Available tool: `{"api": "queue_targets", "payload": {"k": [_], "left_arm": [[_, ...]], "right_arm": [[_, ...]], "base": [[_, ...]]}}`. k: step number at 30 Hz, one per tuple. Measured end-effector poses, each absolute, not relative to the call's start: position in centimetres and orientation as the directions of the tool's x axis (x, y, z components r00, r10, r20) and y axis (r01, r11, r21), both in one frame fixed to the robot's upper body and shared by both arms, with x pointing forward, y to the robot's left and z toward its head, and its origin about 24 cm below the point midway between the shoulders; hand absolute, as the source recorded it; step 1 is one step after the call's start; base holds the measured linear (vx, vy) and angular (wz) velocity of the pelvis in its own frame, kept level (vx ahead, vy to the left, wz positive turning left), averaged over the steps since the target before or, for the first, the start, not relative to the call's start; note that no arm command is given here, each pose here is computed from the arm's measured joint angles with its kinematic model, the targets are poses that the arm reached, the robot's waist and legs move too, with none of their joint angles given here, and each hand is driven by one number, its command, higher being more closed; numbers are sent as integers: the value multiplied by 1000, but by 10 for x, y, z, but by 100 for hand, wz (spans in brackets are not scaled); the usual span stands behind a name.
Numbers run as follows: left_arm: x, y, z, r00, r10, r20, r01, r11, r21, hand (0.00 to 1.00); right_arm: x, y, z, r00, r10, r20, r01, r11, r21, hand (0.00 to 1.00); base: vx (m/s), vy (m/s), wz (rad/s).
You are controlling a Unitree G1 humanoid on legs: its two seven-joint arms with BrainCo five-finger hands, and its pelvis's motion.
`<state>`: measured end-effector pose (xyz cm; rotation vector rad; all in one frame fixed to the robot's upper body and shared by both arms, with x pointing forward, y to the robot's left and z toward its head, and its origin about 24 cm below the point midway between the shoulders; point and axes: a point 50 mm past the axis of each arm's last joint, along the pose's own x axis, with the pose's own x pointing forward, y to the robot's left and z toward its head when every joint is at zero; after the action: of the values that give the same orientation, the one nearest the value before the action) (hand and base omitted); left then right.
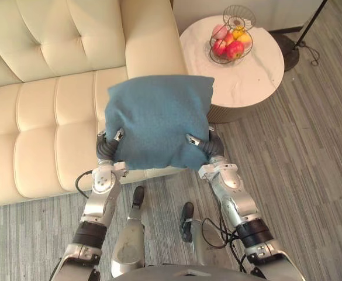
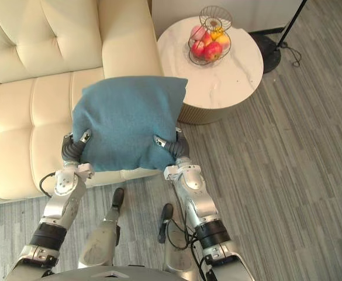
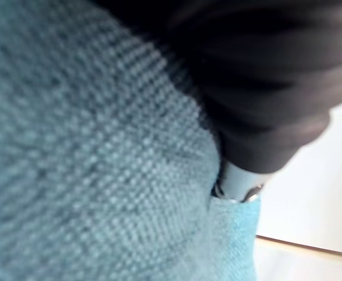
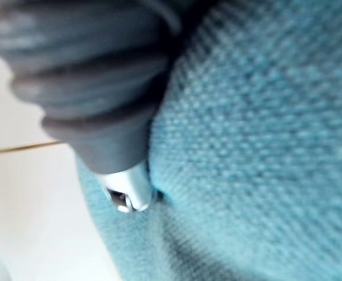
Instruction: Pick up cushions and gather them together orderly.
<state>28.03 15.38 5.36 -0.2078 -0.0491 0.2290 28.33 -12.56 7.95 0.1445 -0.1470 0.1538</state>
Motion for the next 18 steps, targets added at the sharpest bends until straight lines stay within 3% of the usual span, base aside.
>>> {"api": "queue_targets", "payload": {"k": [7, 18], "left_arm": [[241, 154, 45, 969, 248, 5, -240, 940, -244, 100], [208, 157, 61, 957, 281, 70, -248, 920, -304, 100]], "right_arm": [[251, -119, 71, 977, 144, 155, -172, 968, 183, 100], [228, -115, 93, 947, 159, 278, -191, 978, 89, 100]], "base": [[54, -4, 16], [-29, -5, 12]]}}
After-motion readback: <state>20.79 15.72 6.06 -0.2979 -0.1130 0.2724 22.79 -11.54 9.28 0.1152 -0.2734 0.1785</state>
